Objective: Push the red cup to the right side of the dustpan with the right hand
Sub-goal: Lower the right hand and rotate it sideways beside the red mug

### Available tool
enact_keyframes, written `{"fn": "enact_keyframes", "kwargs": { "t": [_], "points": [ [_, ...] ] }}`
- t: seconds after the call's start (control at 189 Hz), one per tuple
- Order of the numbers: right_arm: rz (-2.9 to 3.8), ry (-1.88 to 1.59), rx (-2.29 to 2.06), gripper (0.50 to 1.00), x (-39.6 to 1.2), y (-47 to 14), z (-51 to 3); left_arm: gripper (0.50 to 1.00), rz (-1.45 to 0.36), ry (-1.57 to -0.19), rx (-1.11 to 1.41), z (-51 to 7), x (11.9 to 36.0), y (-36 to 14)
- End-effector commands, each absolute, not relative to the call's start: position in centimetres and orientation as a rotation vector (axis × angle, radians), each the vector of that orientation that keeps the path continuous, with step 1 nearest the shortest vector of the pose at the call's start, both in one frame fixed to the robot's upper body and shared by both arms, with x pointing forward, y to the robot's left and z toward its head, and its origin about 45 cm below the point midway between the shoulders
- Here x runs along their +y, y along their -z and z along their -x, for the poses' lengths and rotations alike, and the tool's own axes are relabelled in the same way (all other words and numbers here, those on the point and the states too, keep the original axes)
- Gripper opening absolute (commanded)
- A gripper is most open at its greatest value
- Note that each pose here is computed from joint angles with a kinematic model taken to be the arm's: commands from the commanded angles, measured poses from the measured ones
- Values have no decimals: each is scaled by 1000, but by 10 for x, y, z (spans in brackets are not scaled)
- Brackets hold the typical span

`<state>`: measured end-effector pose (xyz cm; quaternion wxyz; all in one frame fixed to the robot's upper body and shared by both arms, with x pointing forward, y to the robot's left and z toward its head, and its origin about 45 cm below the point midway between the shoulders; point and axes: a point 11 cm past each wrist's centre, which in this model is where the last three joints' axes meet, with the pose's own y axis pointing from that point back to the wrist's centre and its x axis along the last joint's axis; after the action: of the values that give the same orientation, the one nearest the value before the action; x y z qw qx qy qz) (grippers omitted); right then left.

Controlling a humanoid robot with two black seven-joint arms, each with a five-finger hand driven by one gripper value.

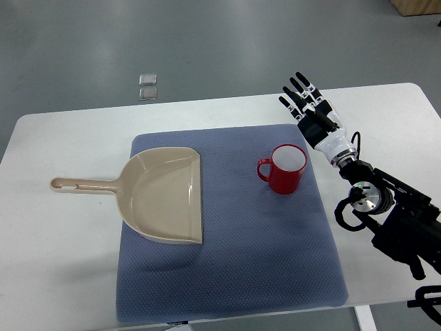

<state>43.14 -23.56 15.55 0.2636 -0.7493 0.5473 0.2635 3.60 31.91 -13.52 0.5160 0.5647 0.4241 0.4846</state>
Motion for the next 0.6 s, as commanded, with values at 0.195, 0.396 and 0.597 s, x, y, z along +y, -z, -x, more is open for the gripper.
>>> {"fn": "enact_keyframes", "kwargs": {
  "t": [0.195,0.396,0.597],
  "points": [
    [2032,-708,1469,934,-236,-157,-432,1000,-1351,-1169,1027,-36,319,135],
    [2146,-635,1421,934,-257,-165,-429,1000,-1353,-1172,1025,-36,320,135],
    [2399,-457,1406,934,-293,-180,-423,1000,-1352,-1169,1025,-36,319,135]
  ]
}}
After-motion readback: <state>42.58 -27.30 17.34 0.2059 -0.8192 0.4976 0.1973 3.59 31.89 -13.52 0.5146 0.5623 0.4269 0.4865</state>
